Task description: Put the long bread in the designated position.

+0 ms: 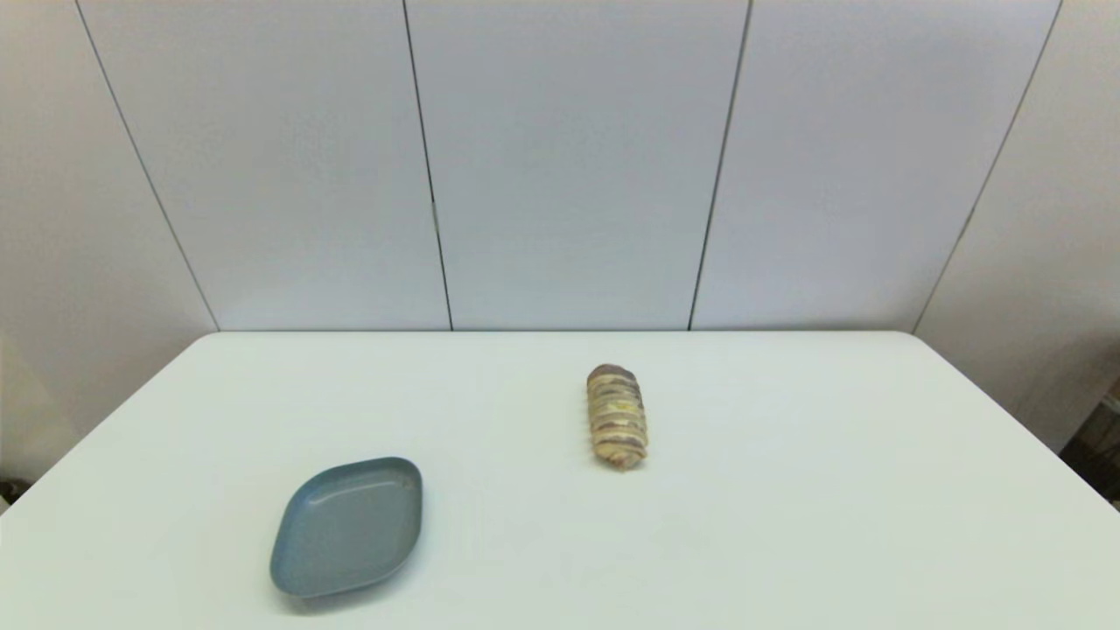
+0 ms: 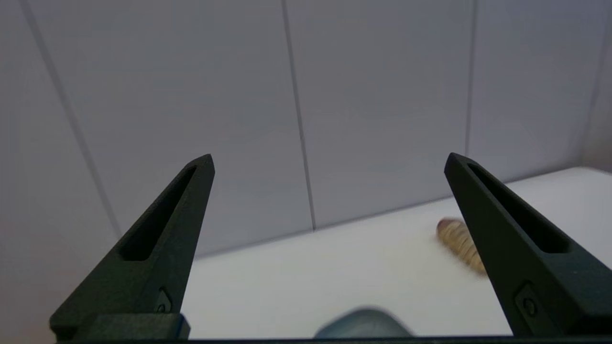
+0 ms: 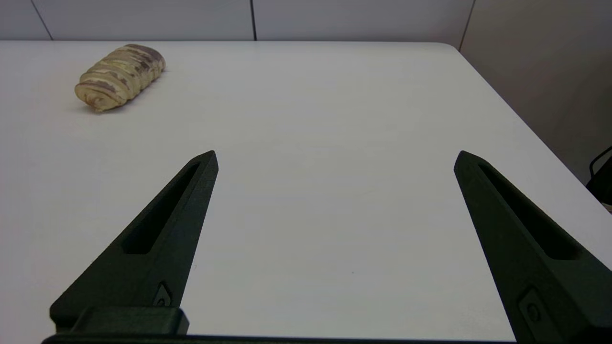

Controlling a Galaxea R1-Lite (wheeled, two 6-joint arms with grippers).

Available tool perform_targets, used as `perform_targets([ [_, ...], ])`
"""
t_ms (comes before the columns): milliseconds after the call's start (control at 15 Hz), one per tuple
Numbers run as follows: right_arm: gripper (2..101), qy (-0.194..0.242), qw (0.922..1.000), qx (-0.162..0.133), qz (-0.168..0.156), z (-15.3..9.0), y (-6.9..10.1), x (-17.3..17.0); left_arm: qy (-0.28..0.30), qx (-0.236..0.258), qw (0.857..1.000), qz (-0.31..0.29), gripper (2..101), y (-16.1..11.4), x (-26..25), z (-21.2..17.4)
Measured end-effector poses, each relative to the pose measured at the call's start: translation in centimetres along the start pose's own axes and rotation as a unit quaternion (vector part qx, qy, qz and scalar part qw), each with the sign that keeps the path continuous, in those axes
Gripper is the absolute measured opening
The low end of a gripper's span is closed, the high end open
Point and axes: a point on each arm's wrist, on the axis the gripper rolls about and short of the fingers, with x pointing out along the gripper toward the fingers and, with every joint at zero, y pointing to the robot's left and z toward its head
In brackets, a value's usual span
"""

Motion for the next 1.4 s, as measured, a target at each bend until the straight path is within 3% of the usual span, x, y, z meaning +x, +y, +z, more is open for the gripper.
perform_targets([
  [267, 98.0, 0.000, 1.0000, 0.000, 0.000, 0.0, 0.0, 0.0, 0.039, -0.027, 0.998, -0.048, 97.8, 2.6, 8.9, 3.1],
  [533, 98.0, 0.000, 1.0000, 0.000, 0.000, 0.0, 0.0, 0.0, 0.129, -0.122, 0.978, -0.106, 97.8, 3.2, 17.1, 3.1],
  [733, 98.0, 0.000, 1.0000, 0.000, 0.000, 0.0, 0.0, 0.0, 0.225, -0.215, 0.940, -0.139, 97.8, 1.3, 22.2, 1.6],
  [867, 98.0, 0.000, 1.0000, 0.000, 0.000, 0.0, 0.0, 0.0, 0.292, -0.245, 0.912, -0.151, 97.8, -1.2, 24.7, -0.5],
  [1267, 98.0, 0.000, 1.0000, 0.000, 0.000, 0.0, 0.0, 0.0, 0.476, -0.249, 0.839, -0.090, 97.8, -9.8, 28.1, -5.5],
  [1400, 98.0, 0.000, 1.0000, 0.000, 0.000, 0.0, 0.0, 0.0, 0.518, -0.224, 0.823, -0.057, 97.8, -12.0, 28.4, -7.2],
])
